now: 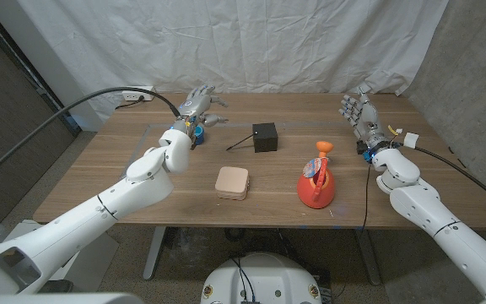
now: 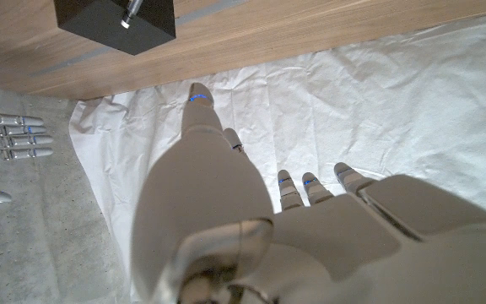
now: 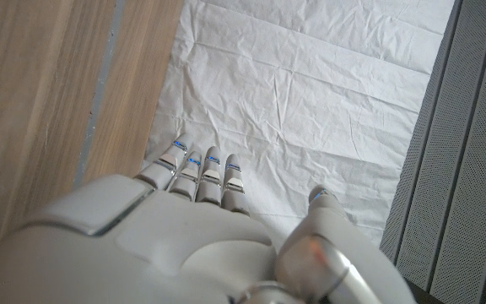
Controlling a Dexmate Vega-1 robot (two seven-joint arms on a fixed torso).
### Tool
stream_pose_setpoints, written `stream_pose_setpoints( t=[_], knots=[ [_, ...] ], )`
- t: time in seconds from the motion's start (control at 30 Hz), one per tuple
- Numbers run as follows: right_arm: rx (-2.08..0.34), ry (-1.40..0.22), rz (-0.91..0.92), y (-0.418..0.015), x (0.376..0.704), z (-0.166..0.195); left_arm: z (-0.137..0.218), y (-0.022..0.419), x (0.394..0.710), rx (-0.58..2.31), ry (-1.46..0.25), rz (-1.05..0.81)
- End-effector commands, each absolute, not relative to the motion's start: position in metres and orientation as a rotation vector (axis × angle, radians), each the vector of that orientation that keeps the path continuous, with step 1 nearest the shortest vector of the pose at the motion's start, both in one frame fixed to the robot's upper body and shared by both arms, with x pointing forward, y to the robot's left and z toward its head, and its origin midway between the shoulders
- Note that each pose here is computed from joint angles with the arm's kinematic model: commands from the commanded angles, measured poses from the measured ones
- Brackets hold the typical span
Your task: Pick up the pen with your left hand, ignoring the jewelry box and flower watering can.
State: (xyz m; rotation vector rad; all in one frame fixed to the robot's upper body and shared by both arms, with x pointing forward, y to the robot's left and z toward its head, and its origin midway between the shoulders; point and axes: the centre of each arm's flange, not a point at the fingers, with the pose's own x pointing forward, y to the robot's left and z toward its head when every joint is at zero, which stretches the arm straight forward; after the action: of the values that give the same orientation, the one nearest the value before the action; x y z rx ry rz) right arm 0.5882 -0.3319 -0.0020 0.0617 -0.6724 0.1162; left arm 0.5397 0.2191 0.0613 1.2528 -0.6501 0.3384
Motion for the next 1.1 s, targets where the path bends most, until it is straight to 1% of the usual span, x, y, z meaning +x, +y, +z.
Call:
stream_pose_setpoints(
  t=[0.03,0.33,0.57,0.67,1.1],
  knots=[
    [0.067,-0.649,0.126,-0.338,0.588,-0.005,0.062,0.181,0.548,1.322,-0.658,0.333],
    [0.069,-0.643,0.121,-0.343,0.587,-0.006,0.061,0.167,0.548,1.395,-0.647,0.366],
    [0.064,-0.63,0.126,-0.344,0.59,-0.007,0.061,0.157,0.552,1.472,-0.589,0.391],
    [0.058,-0.622,0.126,-0.345,0.591,-0.007,0.062,0.155,0.554,1.461,-0.578,0.36],
    [0.063,-0.598,0.13,-0.349,0.596,-0.014,0.062,0.141,0.558,1.453,-0.548,0.333]
  ],
)
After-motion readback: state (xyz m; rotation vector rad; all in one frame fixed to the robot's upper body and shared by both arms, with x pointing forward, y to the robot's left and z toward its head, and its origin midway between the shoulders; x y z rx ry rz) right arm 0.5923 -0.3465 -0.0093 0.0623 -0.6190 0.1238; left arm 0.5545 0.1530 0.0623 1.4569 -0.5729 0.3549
